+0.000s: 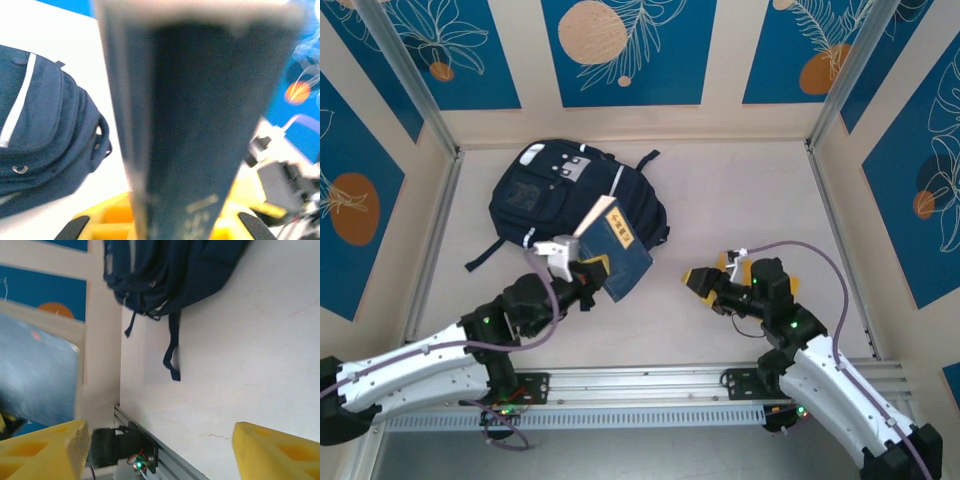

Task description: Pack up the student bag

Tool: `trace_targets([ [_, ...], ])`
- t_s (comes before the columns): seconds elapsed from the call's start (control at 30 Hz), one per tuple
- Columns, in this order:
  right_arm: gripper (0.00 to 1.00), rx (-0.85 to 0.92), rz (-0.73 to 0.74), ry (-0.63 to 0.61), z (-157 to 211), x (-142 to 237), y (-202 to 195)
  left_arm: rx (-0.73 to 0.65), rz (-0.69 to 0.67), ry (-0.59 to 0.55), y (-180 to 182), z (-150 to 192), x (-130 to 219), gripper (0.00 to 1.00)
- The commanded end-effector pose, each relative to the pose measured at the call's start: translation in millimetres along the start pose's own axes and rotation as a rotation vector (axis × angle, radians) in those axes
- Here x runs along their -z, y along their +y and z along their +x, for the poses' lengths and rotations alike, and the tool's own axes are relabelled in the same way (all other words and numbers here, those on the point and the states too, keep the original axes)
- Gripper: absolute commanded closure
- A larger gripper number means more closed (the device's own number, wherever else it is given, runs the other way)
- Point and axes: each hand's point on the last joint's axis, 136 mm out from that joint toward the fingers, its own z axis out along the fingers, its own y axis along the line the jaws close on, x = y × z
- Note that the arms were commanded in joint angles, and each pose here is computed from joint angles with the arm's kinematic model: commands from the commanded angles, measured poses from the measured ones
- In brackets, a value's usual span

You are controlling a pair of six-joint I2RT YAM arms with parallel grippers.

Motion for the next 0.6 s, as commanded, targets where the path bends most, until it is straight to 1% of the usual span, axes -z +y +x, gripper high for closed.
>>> trace_targets([
  [0.0,0.17,0.107,-0.188,-0.081,-6.2,-1.7,51.2,0.359,0.052,-0.144,1.6,-24.0,6.5,1.00],
  [0.07,0.14,0.124,-0.238,-0.102,-4.5,-5.5,65.1,0.451,0.049,-0.152,7.2,-22.4,5.5,1.00],
  [0.27,0.13,0.111,-0.327,-0.150,-10.5,-18.3,91.6,0.606,0.062,-0.140,12.4,-15.8,-0.6,1.00],
  [0.43,0.12,0.059,-0.326,-0.162,-16.4,-35.2,92.2,0.676,0.070,-0.128,14.4,-12.9,-2.7,1.00],
  [0.57,0.12,0.051,-0.333,-0.136,-14.4,-46.3,99.6,0.701,0.078,-0.110,13.5,-10.5,-3.8,1.00],
])
